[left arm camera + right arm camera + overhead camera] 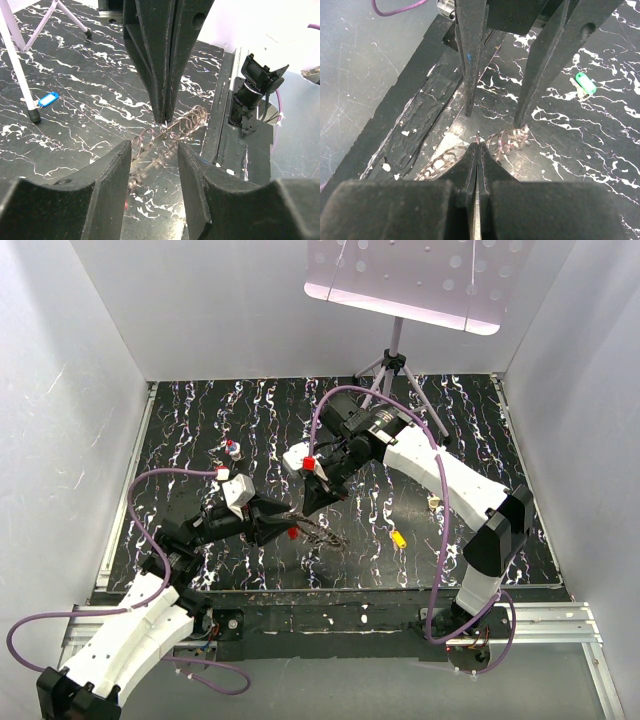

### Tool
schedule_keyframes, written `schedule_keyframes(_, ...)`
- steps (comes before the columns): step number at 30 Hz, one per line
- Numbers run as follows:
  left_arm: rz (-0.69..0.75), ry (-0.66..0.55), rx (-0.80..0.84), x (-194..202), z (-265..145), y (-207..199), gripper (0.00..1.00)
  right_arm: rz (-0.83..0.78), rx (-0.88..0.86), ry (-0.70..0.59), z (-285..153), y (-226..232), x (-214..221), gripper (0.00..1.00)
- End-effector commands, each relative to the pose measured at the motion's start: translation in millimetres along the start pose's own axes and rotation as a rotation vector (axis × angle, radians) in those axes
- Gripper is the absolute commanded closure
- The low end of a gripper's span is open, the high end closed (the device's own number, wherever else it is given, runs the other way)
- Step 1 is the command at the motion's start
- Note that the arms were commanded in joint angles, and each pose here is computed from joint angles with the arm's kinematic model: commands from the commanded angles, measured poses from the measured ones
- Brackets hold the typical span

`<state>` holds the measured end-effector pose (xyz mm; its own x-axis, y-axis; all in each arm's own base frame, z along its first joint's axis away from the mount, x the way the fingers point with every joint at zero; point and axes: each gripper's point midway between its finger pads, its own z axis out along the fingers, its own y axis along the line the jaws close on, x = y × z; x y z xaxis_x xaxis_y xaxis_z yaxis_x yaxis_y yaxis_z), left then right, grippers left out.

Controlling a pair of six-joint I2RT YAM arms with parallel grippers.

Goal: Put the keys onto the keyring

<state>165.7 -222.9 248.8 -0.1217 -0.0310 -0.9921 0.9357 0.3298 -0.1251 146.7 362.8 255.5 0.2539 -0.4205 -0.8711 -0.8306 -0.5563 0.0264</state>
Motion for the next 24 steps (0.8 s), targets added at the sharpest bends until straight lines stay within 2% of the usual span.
schedule_keyframes(1,0.001,-0.007,0.016,-1,1,-3,0.61,-0.027,0.021,-0.057,-5,-5,-21,0.99)
schedule_keyframes(10,-0.005,0.006,0.009,3,3,0,0.67,-0.001,0.036,-0.054,-5,-10,-21,0.99)
schedule_keyframes(18,-0.012,0.017,-0.008,5,4,4,0.68,0.014,0.038,-0.07,-5,-10,-26,0.99)
schedule_keyframes(24,-0.019,0.012,0.002,4,5,3,0.72,0.041,0.055,-0.071,-3,-15,-26,0.99)
